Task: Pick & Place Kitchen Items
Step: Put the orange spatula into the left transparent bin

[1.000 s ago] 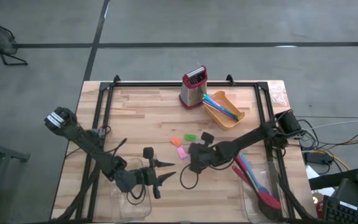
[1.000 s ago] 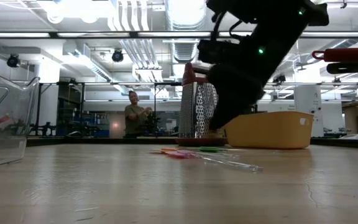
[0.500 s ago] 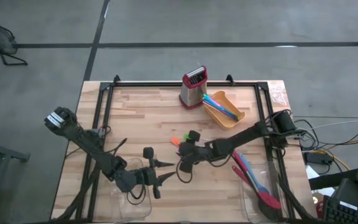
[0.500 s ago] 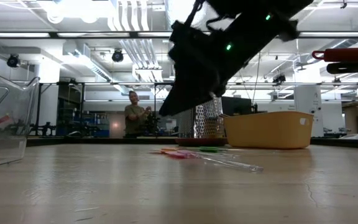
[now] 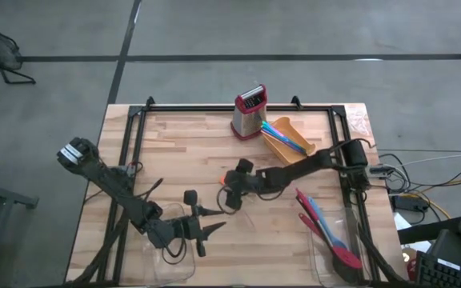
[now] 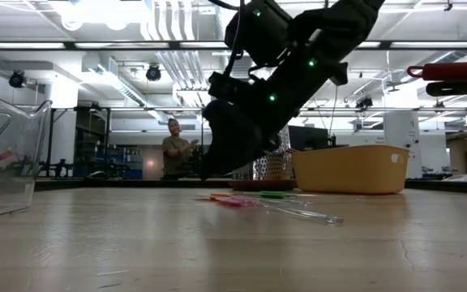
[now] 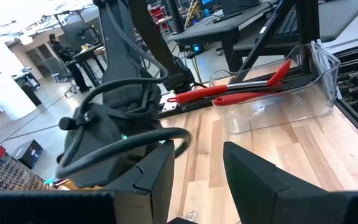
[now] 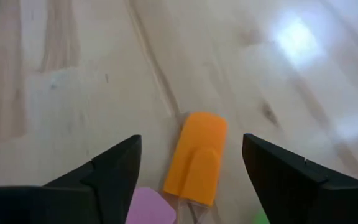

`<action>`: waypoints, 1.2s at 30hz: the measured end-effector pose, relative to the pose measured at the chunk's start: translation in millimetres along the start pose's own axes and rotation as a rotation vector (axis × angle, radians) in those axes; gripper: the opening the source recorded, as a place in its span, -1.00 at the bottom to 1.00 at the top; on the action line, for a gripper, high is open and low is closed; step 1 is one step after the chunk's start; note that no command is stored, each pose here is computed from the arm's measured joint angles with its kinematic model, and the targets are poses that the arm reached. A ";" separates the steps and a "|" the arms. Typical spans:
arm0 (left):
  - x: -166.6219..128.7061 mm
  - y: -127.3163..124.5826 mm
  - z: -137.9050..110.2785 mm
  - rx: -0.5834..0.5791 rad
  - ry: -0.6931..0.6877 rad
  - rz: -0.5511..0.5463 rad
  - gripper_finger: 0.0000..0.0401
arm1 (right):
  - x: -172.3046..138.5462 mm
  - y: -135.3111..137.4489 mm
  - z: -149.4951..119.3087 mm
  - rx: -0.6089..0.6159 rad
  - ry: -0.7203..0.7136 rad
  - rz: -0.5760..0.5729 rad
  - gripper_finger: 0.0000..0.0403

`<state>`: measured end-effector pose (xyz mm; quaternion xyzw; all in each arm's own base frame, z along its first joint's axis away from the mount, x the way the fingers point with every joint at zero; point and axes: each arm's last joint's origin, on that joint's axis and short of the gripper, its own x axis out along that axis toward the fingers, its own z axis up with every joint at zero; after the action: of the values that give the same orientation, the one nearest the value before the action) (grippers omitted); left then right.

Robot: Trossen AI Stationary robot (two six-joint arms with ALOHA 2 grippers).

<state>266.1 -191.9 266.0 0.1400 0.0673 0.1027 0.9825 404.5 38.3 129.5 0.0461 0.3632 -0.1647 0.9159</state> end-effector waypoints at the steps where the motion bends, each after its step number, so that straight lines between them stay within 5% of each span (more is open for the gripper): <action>1: 0.0 0.0 0.0 0.000 0.000 0.000 -0.28 | 0.8 -1.2 0.3 0.006 0.005 0.015 0.39; 17: -0.4 0.0 0.5 0.002 -0.001 -0.002 -0.28 | 31.0 -6.8 -16.7 0.008 0.056 -0.047 0.37; 36: -1.0 -0.3 0.6 0.002 -0.001 -0.004 -0.28 | 38.8 -22.9 -21.5 0.011 0.140 0.111 -0.74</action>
<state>265.3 -192.5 266.6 0.1407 0.0671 0.1007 0.9826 409.3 10.8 88.2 0.0827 0.4225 -0.1124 0.8956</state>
